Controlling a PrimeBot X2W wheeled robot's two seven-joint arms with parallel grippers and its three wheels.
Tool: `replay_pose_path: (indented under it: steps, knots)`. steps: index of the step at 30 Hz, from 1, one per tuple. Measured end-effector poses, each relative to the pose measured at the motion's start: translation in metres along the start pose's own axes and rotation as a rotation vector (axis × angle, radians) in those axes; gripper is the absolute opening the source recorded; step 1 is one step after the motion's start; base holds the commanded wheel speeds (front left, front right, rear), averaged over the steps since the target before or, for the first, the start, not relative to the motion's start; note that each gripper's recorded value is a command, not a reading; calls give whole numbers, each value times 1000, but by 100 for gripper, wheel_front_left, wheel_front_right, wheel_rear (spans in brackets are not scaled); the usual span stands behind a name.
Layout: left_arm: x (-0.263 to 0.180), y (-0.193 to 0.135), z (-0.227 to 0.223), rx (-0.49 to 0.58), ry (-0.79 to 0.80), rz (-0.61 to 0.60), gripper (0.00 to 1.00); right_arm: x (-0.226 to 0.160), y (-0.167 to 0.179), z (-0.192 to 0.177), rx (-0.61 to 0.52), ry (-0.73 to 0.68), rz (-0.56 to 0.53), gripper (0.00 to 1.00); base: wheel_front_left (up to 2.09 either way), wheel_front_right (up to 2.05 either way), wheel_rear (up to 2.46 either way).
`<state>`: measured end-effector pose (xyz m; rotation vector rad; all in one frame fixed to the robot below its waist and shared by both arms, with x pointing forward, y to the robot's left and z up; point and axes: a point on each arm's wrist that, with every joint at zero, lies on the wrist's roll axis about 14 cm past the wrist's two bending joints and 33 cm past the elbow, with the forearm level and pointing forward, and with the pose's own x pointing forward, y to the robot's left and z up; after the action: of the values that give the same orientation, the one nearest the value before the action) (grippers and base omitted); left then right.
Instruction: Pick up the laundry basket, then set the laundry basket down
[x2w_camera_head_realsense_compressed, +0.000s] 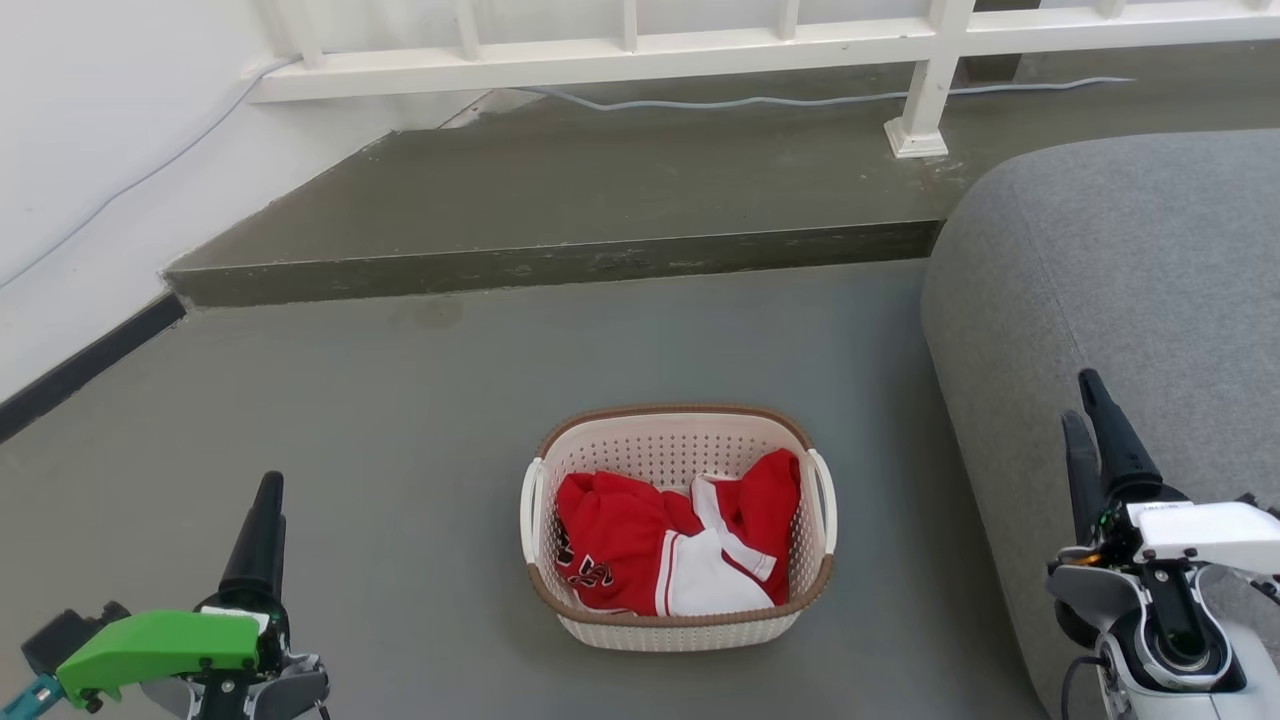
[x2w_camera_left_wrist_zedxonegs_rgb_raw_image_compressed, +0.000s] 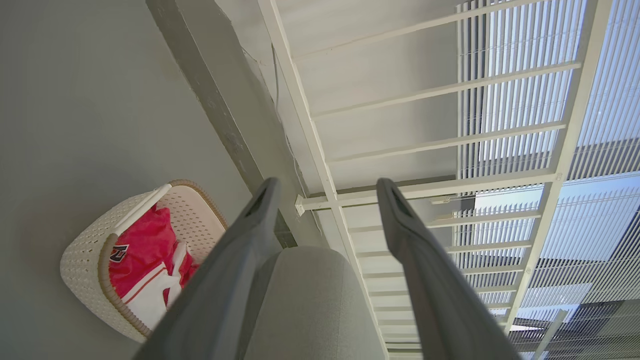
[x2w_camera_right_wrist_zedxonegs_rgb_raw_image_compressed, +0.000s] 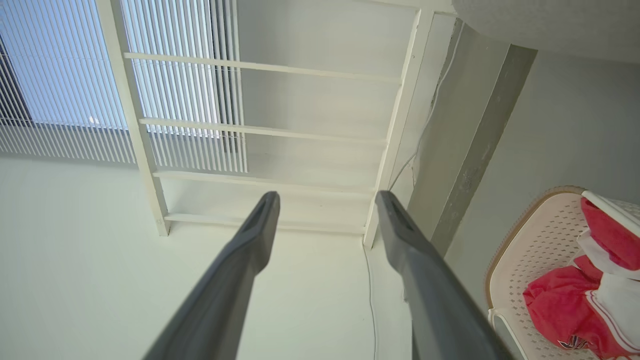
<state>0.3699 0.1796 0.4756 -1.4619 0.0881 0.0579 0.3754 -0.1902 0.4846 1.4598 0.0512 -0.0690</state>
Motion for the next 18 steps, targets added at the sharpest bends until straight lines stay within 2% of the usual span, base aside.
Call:
replay_pose_path:
  steps: [6,18]
  knots:
    - [1,-6,-4,72,11,-20,100,2,6,-1,-85,6,20,100,0,0,0]
    - [2,-11,-8,286,35,-42,100,4,11,-4,-297,27,42,100,0,0,0]
